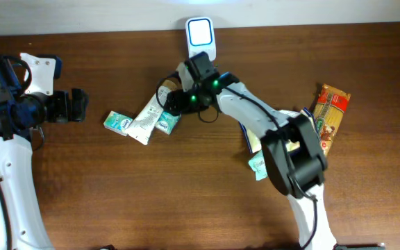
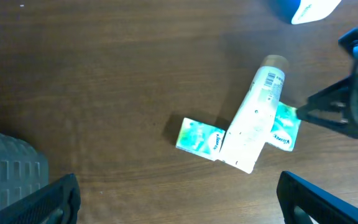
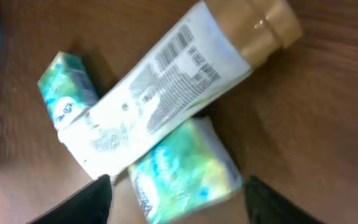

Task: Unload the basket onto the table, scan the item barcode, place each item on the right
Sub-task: 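Reach the right gripper to the pile and grasp the blue tissue pack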

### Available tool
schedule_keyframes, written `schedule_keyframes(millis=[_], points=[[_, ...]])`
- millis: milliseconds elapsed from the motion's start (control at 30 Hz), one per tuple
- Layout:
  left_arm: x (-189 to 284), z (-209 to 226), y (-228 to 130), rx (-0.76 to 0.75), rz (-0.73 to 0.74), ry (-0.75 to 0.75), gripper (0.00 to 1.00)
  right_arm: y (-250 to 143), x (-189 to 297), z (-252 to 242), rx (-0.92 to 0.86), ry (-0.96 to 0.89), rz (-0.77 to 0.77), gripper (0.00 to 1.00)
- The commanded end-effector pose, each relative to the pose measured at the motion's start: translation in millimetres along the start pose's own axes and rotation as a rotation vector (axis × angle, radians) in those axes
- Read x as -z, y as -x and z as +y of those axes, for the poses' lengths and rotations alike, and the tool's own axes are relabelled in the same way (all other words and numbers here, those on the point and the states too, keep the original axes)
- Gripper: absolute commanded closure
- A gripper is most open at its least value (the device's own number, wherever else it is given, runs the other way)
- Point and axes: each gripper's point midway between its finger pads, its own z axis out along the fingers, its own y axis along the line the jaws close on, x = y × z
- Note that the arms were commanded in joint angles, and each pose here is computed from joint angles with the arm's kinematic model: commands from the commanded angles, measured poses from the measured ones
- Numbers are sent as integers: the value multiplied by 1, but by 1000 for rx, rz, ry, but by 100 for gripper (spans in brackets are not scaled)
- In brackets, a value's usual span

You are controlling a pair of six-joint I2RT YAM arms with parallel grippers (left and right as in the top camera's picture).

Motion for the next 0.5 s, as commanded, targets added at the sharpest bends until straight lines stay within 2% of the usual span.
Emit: schedule_keyframes(millis=[0, 100, 133, 200, 267, 300, 467], points=[[0, -3, 2, -15, -7, -15, 1, 1, -14, -1, 9, 72, -1, 39], [0, -3, 2, -15, -7, -15, 1, 6, -29, -13, 56, 40, -38, 40], [0, -3, 2, -15, -7, -15, 1, 3, -33, -19, 48, 24, -29, 43], [0, -3, 2, -15, -7, -15, 1, -10, -38, -19, 24, 37, 19, 55], [0, -3, 2, -15, -7, -15, 1, -45, -35, -10, -41, 71, 161, 75], [0, -3, 2, -15, -7, -15, 1, -57, -31, -11, -73, 59, 211, 79], [0, -3, 2, -15, -7, -15, 1, -81, 0, 6, -127, 16, 375, 66]])
